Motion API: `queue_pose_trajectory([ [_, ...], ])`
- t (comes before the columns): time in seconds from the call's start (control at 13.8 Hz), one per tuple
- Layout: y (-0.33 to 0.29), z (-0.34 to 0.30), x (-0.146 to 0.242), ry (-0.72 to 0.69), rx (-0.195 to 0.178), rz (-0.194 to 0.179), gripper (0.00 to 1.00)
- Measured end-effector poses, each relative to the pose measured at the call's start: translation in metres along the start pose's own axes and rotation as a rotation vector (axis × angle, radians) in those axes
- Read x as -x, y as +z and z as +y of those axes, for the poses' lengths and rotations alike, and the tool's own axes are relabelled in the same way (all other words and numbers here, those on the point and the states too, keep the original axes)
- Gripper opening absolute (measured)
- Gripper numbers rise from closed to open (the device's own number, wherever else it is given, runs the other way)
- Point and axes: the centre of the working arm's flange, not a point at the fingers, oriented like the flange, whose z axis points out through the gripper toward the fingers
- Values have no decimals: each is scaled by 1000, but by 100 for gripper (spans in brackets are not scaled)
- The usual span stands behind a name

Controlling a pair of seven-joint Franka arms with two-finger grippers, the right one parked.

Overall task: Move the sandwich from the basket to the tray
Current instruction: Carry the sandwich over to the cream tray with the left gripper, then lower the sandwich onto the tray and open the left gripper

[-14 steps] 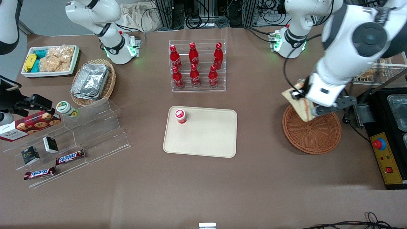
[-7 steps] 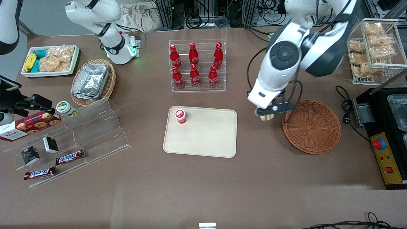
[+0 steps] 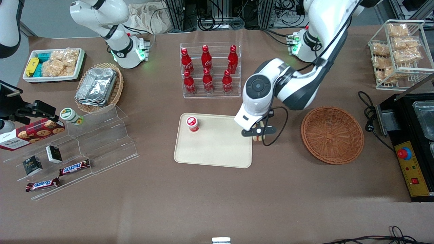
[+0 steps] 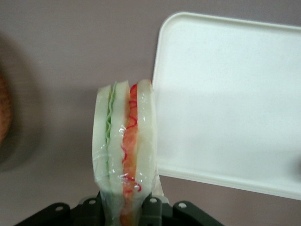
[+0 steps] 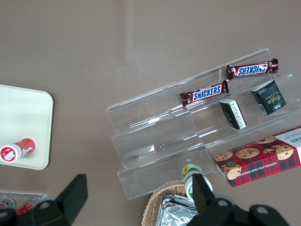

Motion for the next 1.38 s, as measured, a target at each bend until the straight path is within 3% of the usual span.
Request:
queue_pose_trajectory([
  [0.29, 55, 14, -7, 13, 10, -52, 29],
  [0.73, 84, 45, -14, 52, 14, -60, 30],
  [0.87, 89, 46, -19, 48, 19, -65, 34],
  [1.09, 85, 47, -23, 34, 27, -58, 59],
  [1.38, 40, 45, -45, -92, 73, 7, 99],
])
